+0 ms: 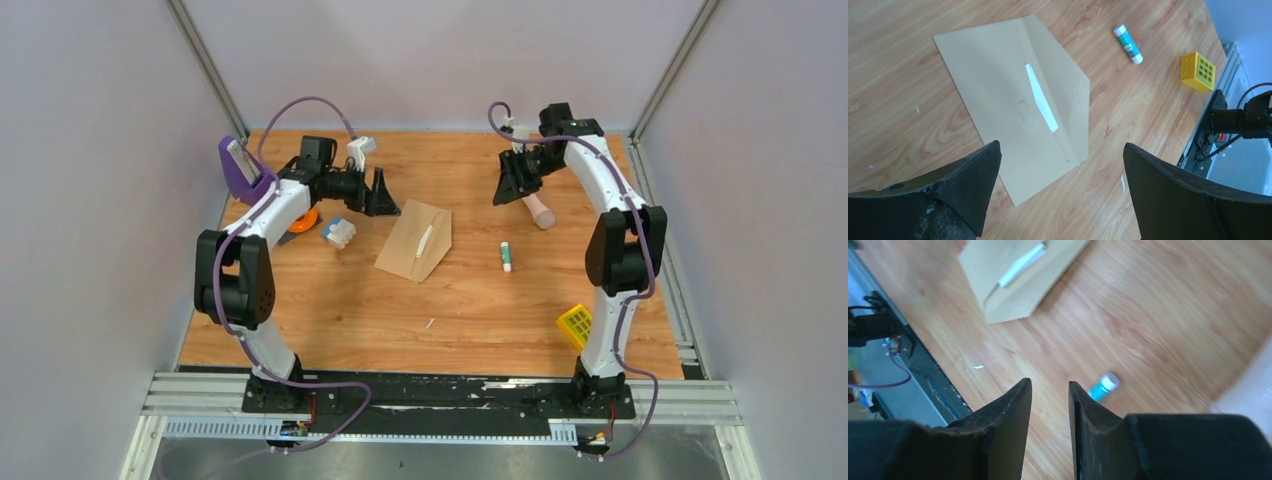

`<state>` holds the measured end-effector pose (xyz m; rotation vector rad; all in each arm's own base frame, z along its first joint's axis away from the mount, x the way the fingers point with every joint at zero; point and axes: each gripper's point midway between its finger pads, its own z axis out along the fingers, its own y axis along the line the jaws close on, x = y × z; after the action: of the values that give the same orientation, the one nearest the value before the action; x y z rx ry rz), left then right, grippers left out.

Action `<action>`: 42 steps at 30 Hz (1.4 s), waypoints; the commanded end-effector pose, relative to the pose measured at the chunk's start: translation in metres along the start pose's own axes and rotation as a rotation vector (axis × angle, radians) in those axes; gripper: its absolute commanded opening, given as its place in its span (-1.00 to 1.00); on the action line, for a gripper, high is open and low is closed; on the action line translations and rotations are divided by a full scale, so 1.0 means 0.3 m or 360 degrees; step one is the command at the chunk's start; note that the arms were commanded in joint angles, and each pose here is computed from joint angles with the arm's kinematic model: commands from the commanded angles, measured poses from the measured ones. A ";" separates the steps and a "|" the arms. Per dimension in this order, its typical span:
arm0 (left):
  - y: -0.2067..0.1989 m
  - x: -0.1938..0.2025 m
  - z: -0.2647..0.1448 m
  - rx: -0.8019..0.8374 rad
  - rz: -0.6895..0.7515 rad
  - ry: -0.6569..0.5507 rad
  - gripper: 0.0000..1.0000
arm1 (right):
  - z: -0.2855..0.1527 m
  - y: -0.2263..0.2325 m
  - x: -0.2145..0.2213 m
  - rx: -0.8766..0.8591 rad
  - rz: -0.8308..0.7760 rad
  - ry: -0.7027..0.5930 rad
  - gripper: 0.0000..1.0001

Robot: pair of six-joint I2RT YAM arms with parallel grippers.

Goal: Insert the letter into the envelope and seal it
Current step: Seal the envelope flap on the envelope.

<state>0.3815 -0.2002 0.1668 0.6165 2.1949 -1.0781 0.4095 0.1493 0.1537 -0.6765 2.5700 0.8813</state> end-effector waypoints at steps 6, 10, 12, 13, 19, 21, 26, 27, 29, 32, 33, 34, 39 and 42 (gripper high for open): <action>0.184 0.193 0.121 -0.0108 -0.0181 0.0151 0.81 | 0.262 0.128 0.006 -0.0469 0.0204 0.0002 -0.85; 0.217 0.210 0.137 -0.0164 -0.0219 0.0128 0.65 | 0.328 0.096 0.039 -0.0504 0.0306 0.0060 -0.87; 0.219 0.212 0.147 -0.0154 -0.0252 0.0118 0.52 | 0.350 0.084 0.050 -0.0512 0.0346 0.0077 -0.87; 0.221 0.213 0.154 -0.0145 -0.0263 0.0113 0.43 | 0.358 0.081 0.054 -0.0523 0.0363 0.0084 -0.87; 0.190 0.232 0.188 -0.0001 -0.0386 0.0134 0.16 | 0.408 0.079 0.085 -0.0540 0.0408 0.0140 -0.87; 0.189 0.242 0.196 0.0015 -0.0399 0.0150 0.11 | 0.419 0.081 0.089 -0.0542 0.0406 0.0150 -0.87; 0.216 0.291 0.220 -0.0025 -0.0445 0.0201 0.00 | 0.442 0.088 0.098 -0.0542 0.0405 0.0172 -0.87; 0.223 0.301 0.226 -0.0033 -0.0451 0.0212 -0.01 | 0.446 0.090 0.104 -0.0543 0.0411 0.0181 -0.88; 0.232 0.316 0.235 -0.0053 -0.0464 0.0233 -0.06 | 0.449 0.092 0.112 -0.0548 0.0418 0.0191 -0.88; 0.239 0.326 0.242 -0.0074 -0.0471 0.0251 -0.17 | 0.459 0.102 0.127 -0.0555 0.0422 0.0210 -0.88; 0.236 0.330 0.246 -0.0079 -0.0468 0.0259 -0.20 | 0.462 0.107 0.131 -0.0559 0.0417 0.0216 -0.88; 0.242 0.335 0.247 -0.0104 -0.0471 0.0270 -0.22 | 0.466 0.109 0.134 -0.0561 0.0416 0.0221 -0.88; 0.255 0.363 0.262 -0.0177 -0.0463 0.0325 -0.29 | 0.488 0.158 0.132 -0.0621 0.0377 0.0243 -0.89; 0.262 0.377 0.269 -0.0188 -0.0475 0.0342 -0.30 | 0.502 0.192 0.131 -0.0658 0.0344 0.0257 -0.89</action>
<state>0.3769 -0.2100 0.0275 0.3869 2.5110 -1.1377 0.3740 0.2528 0.0455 -0.5339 2.7185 1.4347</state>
